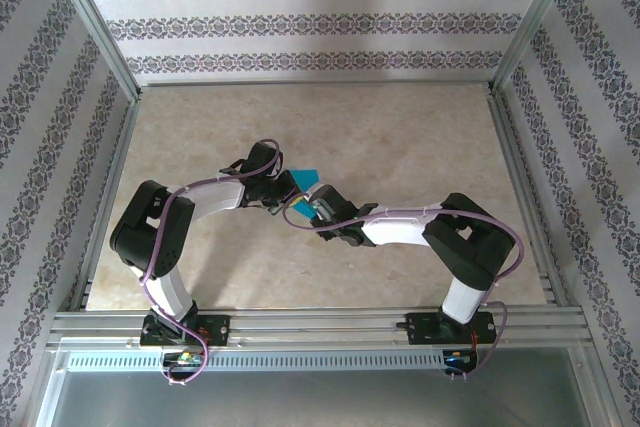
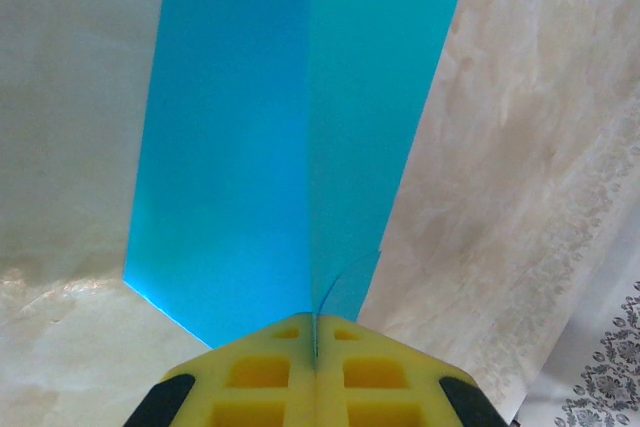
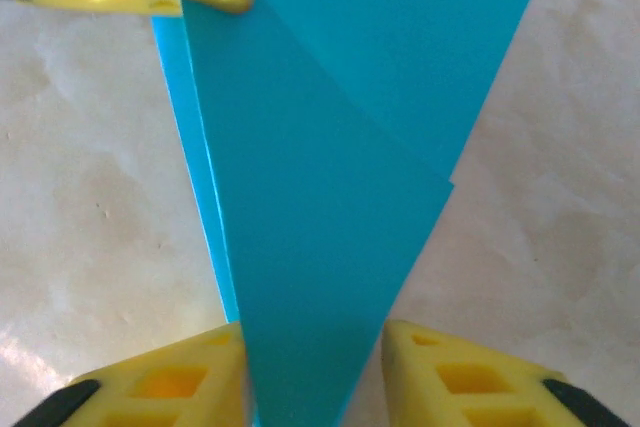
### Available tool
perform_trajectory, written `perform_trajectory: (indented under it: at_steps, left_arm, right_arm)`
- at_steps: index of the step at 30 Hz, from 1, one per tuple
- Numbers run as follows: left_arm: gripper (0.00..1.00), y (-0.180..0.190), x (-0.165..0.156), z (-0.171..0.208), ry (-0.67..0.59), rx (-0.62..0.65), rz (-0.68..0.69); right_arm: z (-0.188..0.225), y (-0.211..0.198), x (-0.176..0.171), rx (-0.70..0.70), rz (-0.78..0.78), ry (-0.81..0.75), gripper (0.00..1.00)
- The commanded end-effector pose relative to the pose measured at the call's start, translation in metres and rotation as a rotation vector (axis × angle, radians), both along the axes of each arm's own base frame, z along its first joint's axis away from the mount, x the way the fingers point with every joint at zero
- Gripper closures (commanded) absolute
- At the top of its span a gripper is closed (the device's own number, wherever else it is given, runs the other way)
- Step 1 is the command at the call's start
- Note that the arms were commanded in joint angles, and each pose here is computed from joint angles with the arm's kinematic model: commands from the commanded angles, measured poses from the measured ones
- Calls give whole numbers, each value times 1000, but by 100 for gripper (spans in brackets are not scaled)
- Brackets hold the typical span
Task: Fold a paper plane with a square sheet of paper (pick it up from the middle)
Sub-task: Fourth fold the wing at the center of the table.
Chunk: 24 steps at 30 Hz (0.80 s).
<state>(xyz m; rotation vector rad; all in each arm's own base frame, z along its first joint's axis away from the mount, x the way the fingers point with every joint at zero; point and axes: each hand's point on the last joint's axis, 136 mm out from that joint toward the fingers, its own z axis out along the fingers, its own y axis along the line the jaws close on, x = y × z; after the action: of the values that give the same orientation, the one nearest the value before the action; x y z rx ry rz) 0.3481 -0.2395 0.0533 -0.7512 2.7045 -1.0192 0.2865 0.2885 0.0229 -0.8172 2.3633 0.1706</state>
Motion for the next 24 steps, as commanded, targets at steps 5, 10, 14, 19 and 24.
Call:
perform_trajectory:
  at_steps: [5, 10, 14, 19, 24]
  left_arm:
    - [92, 0, -2, 7, 18, 8, 23]
    - [91, 1, -3, 6, 24, 8, 25]
    - [91, 0, -4, 4, 31, 5, 24]
    - [89, 2, -4, 7, 24, 11, 28]
    - [81, 7, -3, 12, 10, 35, 33]
  right_arm:
    - [3, 5, 6, -3, 11, -35, 74]
    - [1, 6, 4, -1, 17, -26, 73]
    - [0, 9, 4, 10, 23, -12, 77]
    - [-7, 8, 1, 33, 17, 31, 83]
    - [-11, 8, -3, 84, 20, 84, 85]
